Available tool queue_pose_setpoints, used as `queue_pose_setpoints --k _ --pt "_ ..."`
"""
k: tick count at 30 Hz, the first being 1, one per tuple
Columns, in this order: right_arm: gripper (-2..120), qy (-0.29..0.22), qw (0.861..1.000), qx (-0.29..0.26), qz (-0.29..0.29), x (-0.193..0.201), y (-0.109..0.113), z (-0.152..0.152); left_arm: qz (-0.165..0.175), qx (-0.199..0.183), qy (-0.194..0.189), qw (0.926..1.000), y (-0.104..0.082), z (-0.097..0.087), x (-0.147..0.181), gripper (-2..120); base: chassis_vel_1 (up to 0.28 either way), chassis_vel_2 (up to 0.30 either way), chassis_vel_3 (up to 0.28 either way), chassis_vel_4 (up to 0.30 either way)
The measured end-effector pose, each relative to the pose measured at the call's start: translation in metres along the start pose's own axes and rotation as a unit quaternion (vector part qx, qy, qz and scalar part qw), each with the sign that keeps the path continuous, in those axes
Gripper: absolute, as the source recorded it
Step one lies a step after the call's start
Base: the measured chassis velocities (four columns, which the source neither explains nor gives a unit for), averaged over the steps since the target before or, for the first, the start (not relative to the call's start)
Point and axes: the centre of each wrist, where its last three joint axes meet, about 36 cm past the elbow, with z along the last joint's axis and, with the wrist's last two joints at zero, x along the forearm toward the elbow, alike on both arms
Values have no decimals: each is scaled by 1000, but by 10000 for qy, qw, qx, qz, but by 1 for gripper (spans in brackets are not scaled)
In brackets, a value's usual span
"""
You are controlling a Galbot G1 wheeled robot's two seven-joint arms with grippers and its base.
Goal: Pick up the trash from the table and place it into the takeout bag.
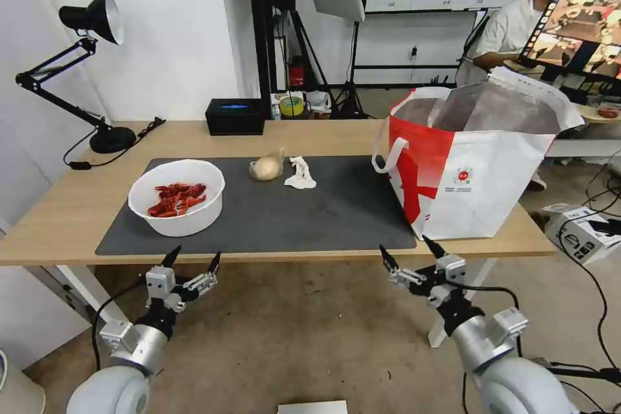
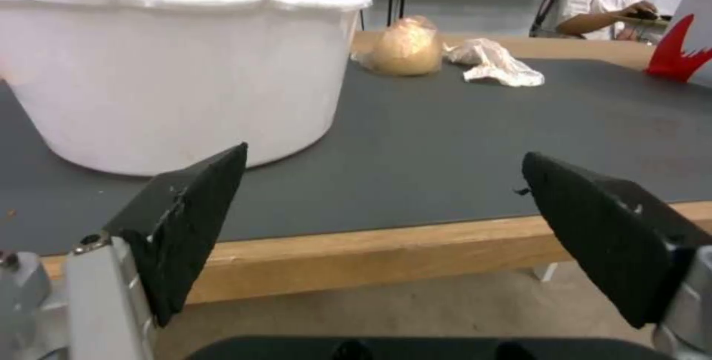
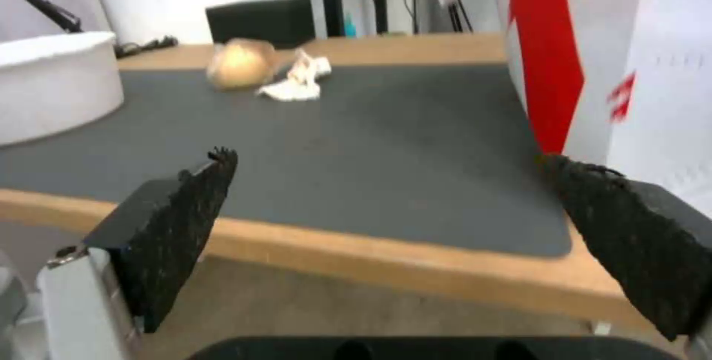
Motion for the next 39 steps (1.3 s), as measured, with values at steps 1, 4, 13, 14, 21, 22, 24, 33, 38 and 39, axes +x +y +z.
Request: queue_pose_setpoints --k 1,4,13,14,21,22,24,33,38,39 --pt "100 0 10000 0 0 0 0 0 0 0 0 10000 0 0 0 100 0 0 0 0" --pt "100 56 10000 -28 8 0 1 4 -4 -2 3 10000 0 1 0 100 0 0 0 0" --pt "100 129 9999 -61 24 -3 0 7 -10 -12 34 10000 0 5 2 100 0 0 0 0" --pt "100 134 9999 -58 28 -3 -1 8 6 -16 20 10000 1 6 2 100 0 0 0 0" --pt "100 148 9999 -34 29 -5 -3 8 63 -21 -10 10000 2 8 2 100 0 0 0 0" --pt "100 150 9999 -31 26 -5 -3 8 66 -19 -6 10000 2 8 2 100 0 0 0 0" --pt "100 148 9999 -24 23 -6 -3 7 68 -21 -5 10000 2 8 2 100 0 0 0 0" --pt "100 184 9998 -32 -15 -10 -2 8 82 -36 -11 10000 2 7 1 100 0 0 0 0" --pt "100 218 9997 -64 -29 -11 0 10 79 -42 -11 10000 3 7 1 100 0 0 0 0" --pt "100 218 9997 -64 -29 -11 0 10 79 -42 -11 10000 3 7 1 100 0 0 0 0"
